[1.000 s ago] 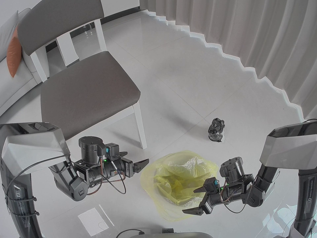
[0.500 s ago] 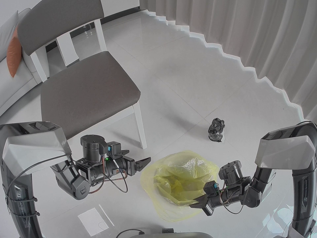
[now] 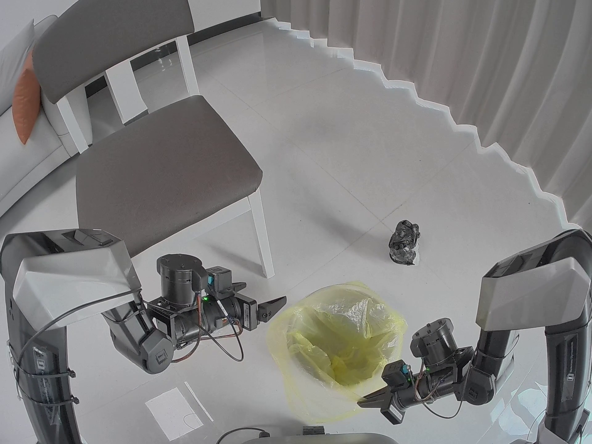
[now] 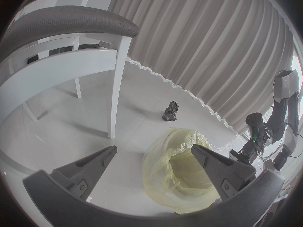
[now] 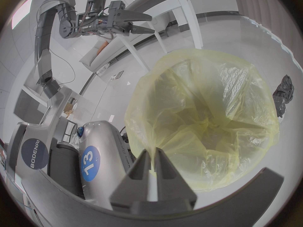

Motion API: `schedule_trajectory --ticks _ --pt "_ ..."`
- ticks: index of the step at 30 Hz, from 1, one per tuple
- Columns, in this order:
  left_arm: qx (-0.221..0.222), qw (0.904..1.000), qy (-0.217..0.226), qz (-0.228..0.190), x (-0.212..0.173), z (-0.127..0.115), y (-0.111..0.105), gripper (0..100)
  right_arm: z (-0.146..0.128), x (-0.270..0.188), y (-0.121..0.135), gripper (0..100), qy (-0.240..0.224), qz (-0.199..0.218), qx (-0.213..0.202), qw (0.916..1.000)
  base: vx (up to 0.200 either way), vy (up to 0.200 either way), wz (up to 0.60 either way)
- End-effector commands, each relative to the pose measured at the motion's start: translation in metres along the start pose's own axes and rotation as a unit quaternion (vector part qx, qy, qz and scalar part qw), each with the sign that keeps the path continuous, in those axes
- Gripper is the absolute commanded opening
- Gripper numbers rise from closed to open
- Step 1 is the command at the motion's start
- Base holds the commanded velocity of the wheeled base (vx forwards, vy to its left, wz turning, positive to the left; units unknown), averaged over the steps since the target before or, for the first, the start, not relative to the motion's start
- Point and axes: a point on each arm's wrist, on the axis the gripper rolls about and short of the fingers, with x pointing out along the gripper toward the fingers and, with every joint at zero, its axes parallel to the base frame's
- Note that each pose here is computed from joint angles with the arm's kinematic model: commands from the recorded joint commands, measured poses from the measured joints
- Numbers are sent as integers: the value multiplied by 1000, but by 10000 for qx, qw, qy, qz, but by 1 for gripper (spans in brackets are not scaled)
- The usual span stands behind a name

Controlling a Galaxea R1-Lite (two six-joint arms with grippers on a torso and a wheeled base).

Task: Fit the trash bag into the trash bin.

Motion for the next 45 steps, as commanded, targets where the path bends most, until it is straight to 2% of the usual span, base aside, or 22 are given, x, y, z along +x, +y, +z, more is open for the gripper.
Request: schedule_trajectory --ticks 1,10,13,19,23,26,29,39,40,45 --pt "9 10000 54 -52 9 -5 -2 100 -8 9 1 0 148 85 38 9998 0 0 0" --pt "16 9998 162 -106 15 -11 -5 100 1 19 -8 0 173 94 14 9998 0 0 0" --pt "70 9996 277 -83 14 -13 -3 100 2 21 -9 0 307 140 22 9994 0 0 0" --pt "200 9988 452 -35 15 -16 0 100 4 22 -10 0 294 137 -16 9995 0 0 0" --pt "255 9973 683 -9 16 -21 3 100 4 23 -10 0 294 137 -24 9995 0 0 0" --pt "520 9941 952 88 17 -25 14 100 3 22 -10 0 293 138 -31 9995 0 0 0" --pt "654 9924 1036 140 26 -23 20 100 3 22 -10 0 293 139 -77 9994 0 0 0" --pt "666 9915 1118 93 61 -19 25 100 3 22 -9 0 318 155 -152 9993 0 0 0" --pt "666 9915 1118 93 61 -19 25 100 3 22 -9 100 318 156 -160 9992 0 0 0" --pt "663 9909 1165 72 59 -21 23 100 2 22 -9 100 323 160 -233 9991 0 0 0"
